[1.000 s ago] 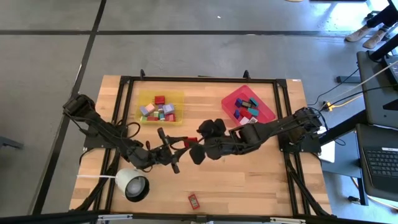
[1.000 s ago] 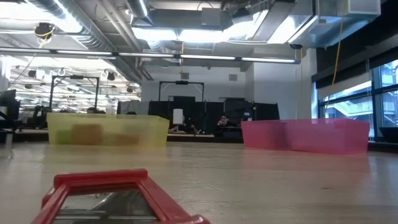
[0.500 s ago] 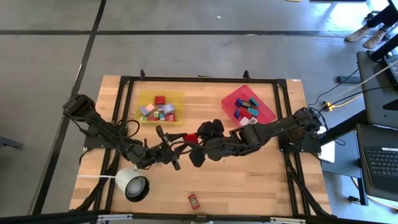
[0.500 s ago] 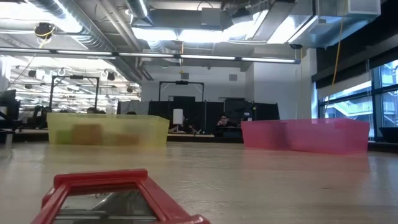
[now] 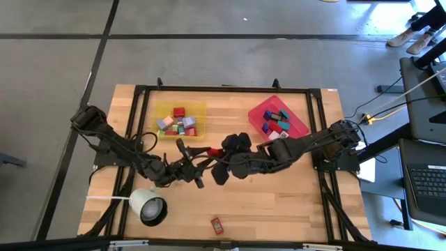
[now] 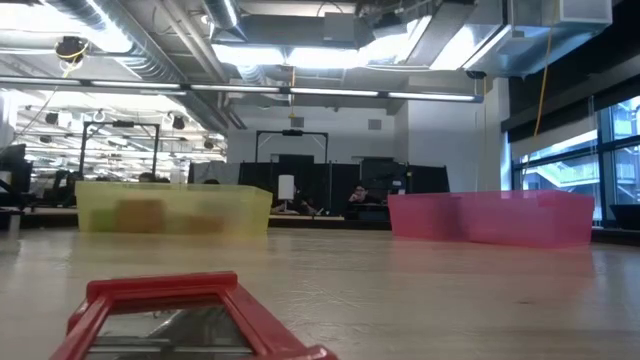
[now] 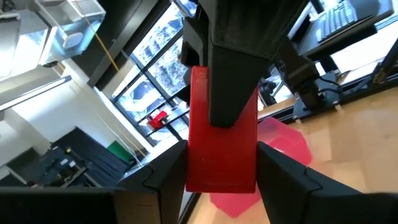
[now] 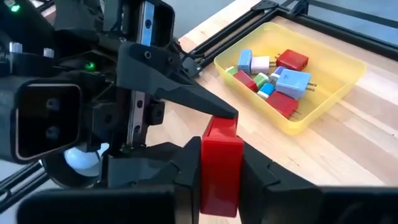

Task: Pick & Place Office items
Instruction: Put the left red digital clock into the pink bin

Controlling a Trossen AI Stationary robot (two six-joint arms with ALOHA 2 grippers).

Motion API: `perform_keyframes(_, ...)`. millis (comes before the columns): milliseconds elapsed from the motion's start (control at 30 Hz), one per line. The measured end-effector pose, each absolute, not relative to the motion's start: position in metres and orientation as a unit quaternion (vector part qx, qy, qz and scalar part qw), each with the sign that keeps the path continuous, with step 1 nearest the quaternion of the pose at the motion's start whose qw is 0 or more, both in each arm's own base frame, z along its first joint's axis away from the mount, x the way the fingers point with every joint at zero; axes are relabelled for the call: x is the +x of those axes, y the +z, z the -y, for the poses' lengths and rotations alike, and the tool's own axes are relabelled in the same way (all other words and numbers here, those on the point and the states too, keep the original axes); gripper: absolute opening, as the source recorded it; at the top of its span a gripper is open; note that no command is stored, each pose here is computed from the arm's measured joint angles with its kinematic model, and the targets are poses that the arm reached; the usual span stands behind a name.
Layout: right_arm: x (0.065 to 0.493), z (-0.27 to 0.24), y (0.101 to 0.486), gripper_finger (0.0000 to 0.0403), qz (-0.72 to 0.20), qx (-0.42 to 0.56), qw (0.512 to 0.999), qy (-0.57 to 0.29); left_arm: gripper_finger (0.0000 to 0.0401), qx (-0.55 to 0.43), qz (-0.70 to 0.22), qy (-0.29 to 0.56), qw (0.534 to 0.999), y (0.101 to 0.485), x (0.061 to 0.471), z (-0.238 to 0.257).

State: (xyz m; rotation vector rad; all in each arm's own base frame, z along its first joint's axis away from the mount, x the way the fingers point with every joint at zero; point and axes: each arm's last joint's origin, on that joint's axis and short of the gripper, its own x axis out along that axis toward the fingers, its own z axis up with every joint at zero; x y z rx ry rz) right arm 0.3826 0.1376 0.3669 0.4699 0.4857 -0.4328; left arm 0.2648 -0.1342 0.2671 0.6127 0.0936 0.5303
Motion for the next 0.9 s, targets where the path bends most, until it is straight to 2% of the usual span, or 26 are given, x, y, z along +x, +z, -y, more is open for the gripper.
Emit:
perform_keyframes(167, 0.382, -0.138, 0.366, 0.0067, -0.247, 0.21, 0.924, -0.205, 0.019, 0.295, -0.037, 0.24, 0.924, 0.267, 0.264, 0.137)
perform_keyframes(433, 0.379, -0.111, 0.355, 0.0062, -0.299, 0.177, 0.898, -0.271, 0.0227, 0.291, -0.042, 0.251, 0.922, 0.267, 0.26, 0.143)
perform_keyframes(700, 0.359, -0.064, 0.339, 0.0072, -0.393, 0.14, 0.817, -0.398, 0.0229, 0.261, -0.093, 0.356, 0.892, 0.262, 0.256, 0.137)
perform_keyframes(900, 0.341, -0.035, 0.336, 0.0068, -0.431, 0.108, 0.751, -0.488, 0.023, 0.249, -0.109, 0.377, 0.886, 0.253, 0.255, 0.136)
